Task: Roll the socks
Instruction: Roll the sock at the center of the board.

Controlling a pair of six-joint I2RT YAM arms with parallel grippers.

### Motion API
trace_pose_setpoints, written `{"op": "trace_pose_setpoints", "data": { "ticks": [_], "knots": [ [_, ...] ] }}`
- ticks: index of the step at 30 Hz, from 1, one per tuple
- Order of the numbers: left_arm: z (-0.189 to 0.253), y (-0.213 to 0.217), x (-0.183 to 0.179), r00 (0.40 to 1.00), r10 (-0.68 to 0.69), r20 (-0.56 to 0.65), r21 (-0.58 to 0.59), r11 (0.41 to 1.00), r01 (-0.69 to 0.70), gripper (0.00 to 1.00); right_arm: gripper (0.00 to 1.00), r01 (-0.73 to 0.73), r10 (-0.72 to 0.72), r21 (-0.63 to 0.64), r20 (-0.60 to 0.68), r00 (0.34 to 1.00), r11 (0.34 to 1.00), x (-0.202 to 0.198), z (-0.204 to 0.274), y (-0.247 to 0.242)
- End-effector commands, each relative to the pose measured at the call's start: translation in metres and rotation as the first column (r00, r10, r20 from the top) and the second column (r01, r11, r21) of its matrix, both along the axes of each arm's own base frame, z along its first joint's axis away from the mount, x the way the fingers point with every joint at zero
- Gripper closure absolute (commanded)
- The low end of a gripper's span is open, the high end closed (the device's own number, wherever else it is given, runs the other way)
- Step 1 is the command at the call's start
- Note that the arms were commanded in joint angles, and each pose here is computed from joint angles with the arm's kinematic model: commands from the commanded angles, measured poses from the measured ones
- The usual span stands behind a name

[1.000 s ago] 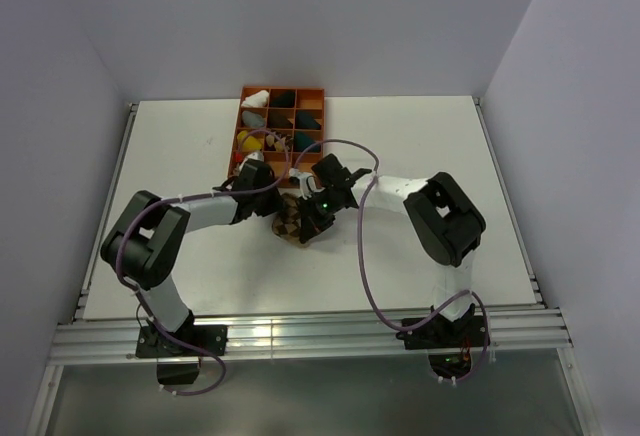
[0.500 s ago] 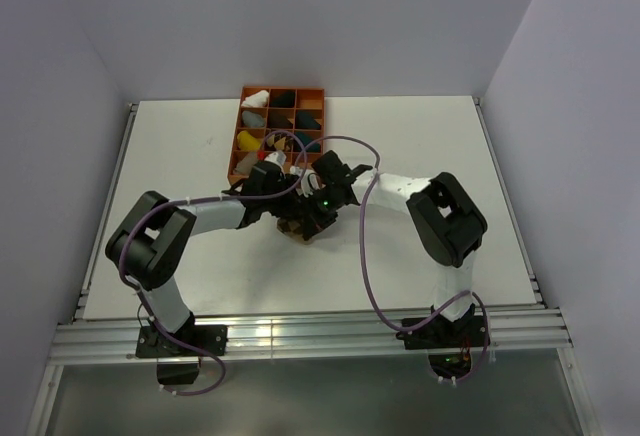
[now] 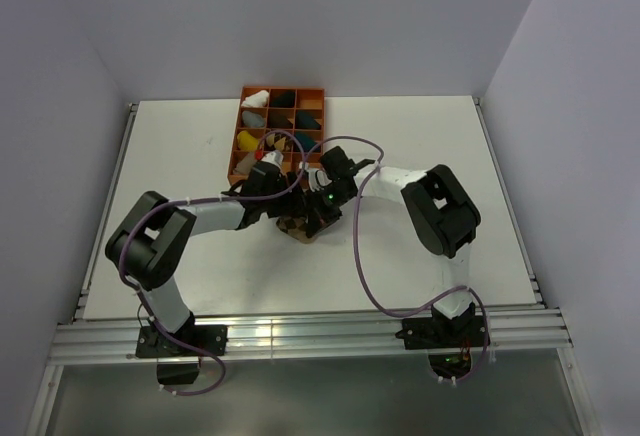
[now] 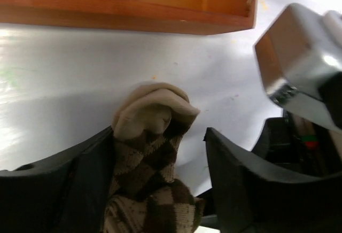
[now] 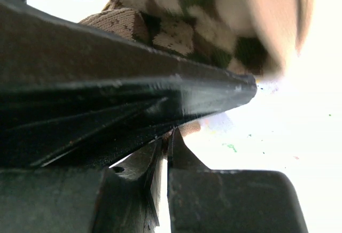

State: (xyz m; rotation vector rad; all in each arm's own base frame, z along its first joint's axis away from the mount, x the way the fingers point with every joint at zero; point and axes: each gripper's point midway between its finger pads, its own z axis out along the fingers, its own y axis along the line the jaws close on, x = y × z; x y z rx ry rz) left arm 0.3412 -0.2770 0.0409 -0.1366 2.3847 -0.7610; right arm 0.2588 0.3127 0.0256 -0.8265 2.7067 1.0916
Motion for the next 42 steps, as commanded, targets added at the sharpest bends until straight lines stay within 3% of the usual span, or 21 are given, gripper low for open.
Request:
{"op": "trace_pose_setpoints", "data": {
  "ticks": [1, 6, 14, 22, 31, 33, 42],
  "knots": [
    [0.033, -0.006, 0.01, 0.997, 0.034, 0.069, -0.044, 0.999, -0.031, 0.27, 1.0, 0.017, -0.015, -0.08, 0.034, 0.999, 0.997, 0.01, -0.018, -0.005],
    [0.049, 0.015, 0.013, 0.986, 0.158, 0.059, -0.054, 0.986, -0.155, 0.2, 1.0, 0.018, -0.014, -0.082, 0.056, 0.998, 0.996, 0.013, -0.011, -0.006],
    [0.074, 0.045, 0.009, 0.958, 0.284, 0.042, -0.07, 0.957, -0.281, 0.22, 1.0, 0.008, -0.001, -0.068, 0.11, 0.994, 0.998, 0.013, 0.002, -0.002],
    [0.039, 0.072, -0.018, 0.942, 0.327, -0.076, -0.057, 0.942, -0.332, 0.29, 1.0, 0.0, 0.017, -0.084, 0.198, 0.98, 0.996, 0.013, 0.013, 0.0],
    [0.014, 0.053, 0.016, 0.969, 0.229, -0.097, -0.063, 0.97, -0.235, 0.48, 1.0, -0.033, 0.072, -0.128, 0.312, 0.947, 0.991, 0.01, 0.027, 0.004],
    [0.011, 0.047, 0.021, 0.976, 0.198, -0.094, -0.062, 0.977, -0.205, 0.57, 1.0, -0.037, 0.081, -0.133, 0.341, 0.937, 0.99, 0.008, 0.032, 0.007],
    [0.006, 0.015, 0.02, 0.994, 0.038, -0.099, -0.153, 0.987, -0.053, 0.65, 1.0, -0.132, 0.173, -0.119, 0.486, 0.857, 0.984, 0.001, 0.061, 0.013]
  ]
}}
